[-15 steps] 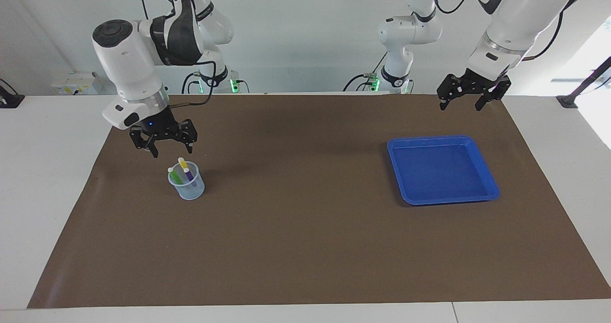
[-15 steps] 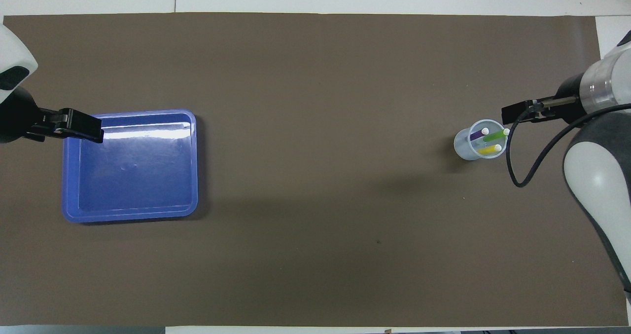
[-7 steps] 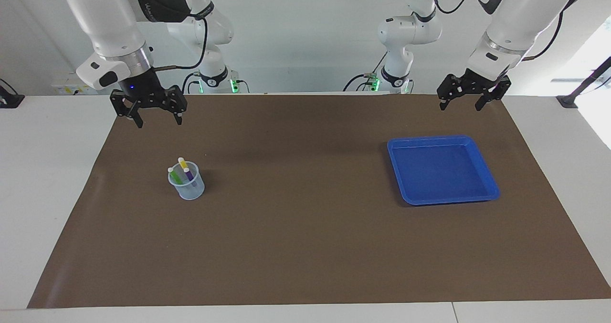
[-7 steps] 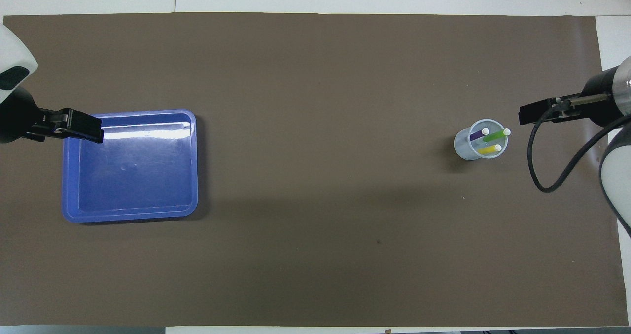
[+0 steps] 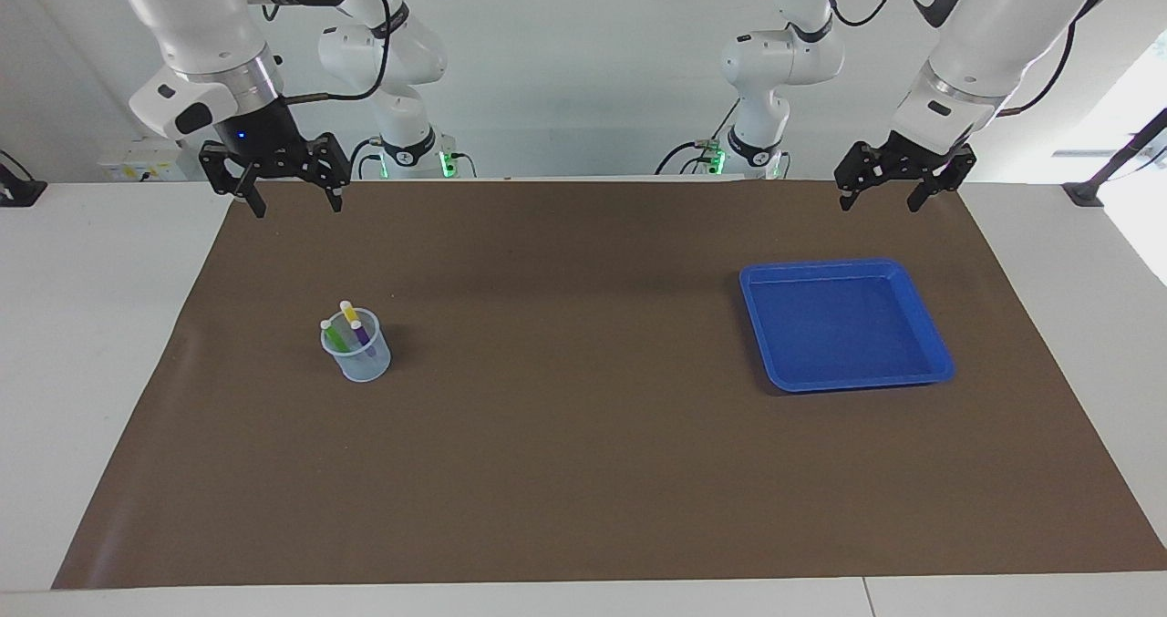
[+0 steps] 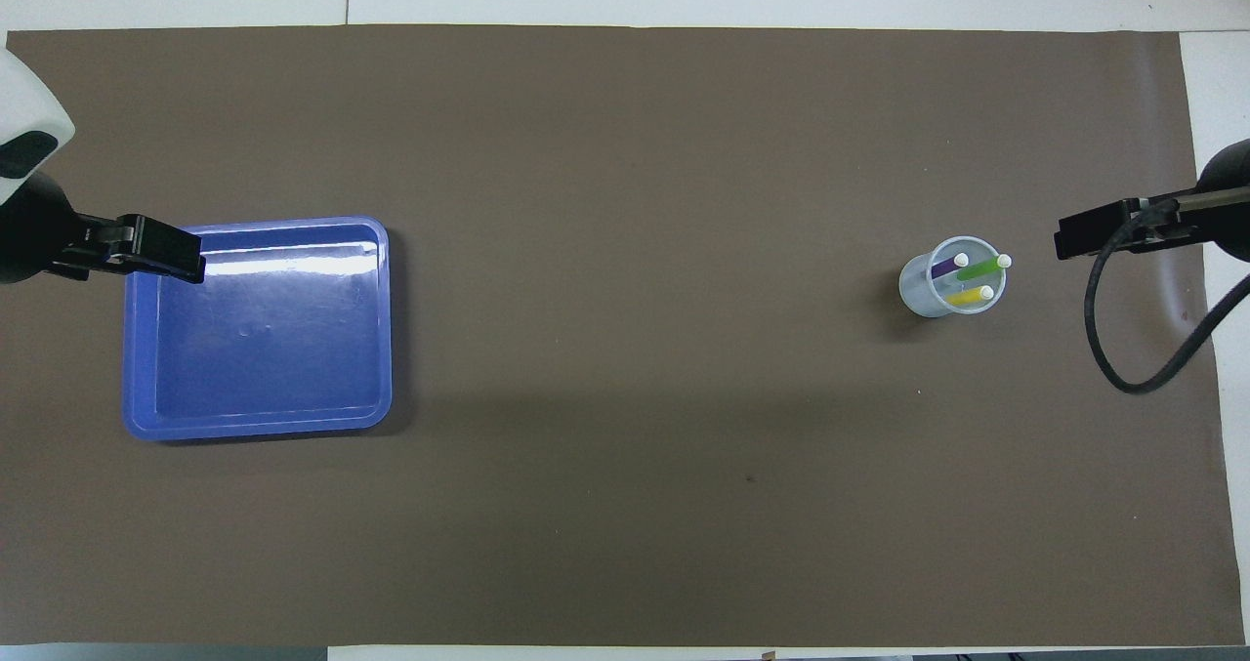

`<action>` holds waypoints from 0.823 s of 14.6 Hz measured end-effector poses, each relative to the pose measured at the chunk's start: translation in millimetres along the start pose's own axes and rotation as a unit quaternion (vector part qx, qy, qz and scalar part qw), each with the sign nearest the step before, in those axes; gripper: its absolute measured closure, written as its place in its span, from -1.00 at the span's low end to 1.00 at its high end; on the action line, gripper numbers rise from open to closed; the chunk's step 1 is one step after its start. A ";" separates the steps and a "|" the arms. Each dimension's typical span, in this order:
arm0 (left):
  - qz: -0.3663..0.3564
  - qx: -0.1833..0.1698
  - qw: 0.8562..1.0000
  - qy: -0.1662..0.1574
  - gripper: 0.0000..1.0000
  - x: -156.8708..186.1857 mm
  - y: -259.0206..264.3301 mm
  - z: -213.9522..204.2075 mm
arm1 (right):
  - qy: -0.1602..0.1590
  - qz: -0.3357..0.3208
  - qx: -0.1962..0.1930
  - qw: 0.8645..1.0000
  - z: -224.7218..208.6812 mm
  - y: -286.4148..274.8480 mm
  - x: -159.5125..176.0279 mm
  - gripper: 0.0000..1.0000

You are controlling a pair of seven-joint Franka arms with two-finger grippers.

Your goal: Transfer and insert pens with both arms

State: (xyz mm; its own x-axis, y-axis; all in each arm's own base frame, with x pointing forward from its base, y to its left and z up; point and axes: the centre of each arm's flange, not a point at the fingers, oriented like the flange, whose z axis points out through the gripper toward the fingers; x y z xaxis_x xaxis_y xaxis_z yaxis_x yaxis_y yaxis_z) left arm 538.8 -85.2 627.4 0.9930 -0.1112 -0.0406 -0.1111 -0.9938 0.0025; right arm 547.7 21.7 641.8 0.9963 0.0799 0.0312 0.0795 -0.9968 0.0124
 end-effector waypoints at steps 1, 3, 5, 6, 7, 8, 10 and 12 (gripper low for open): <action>0.000 0.000 1.000 0.000 -1.00 0.0 0.0 0.0 | -0.001 0.005 0.000 1.000 -1.4 0.1 -0.7 -1.00; 0.000 0.000 1.000 0.000 -1.00 0.0 0.0 0.0 | -0.009 0.018 0.000 1.000 -1.7 -3.9 -2.5 -1.00; 0.000 0.000 1.000 0.000 -1.00 0.0 0.0 0.0 | -0.014 0.024 0.000 1.000 -1.4 -9.0 -3.6 -1.00; 0.000 0.000 1.000 0.000 -1.00 0.0 0.0 0.0 | -0.017 0.025 0.000 1.000 -1.0 -10.2 -4.1 -1.00; 0.000 0.000 1.000 0.000 -1.00 0.0 0.0 0.0 | -0.019 0.025 0.000 1.000 -0.6 -10.7 -4.6 -1.00; 0.000 0.000 1.000 0.000 -1.00 0.0 0.0 0.0 | -0.021 0.025 0.000 0.999 -0.3 -10.7 -5.0 -1.00; 0.000 0.000 1.000 0.000 -1.00 0.0 0.0 0.0 | -0.024 0.025 0.000 0.999 0.3 -10.7 -5.6 -1.00; 0.000 0.000 1.000 0.000 -1.00 0.0 0.0 0.0 | -0.025 0.025 0.000 0.999 0.6 -10.6 -5.8 -1.00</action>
State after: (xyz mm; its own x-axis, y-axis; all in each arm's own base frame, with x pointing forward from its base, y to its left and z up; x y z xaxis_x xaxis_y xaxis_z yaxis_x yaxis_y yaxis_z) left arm 538.8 -85.2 627.4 0.9930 -0.1111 -0.0406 -0.1111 -0.9938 0.0025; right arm 541.1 31.8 640.9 0.9994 0.0286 -0.0172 0.0288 -0.9995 0.0119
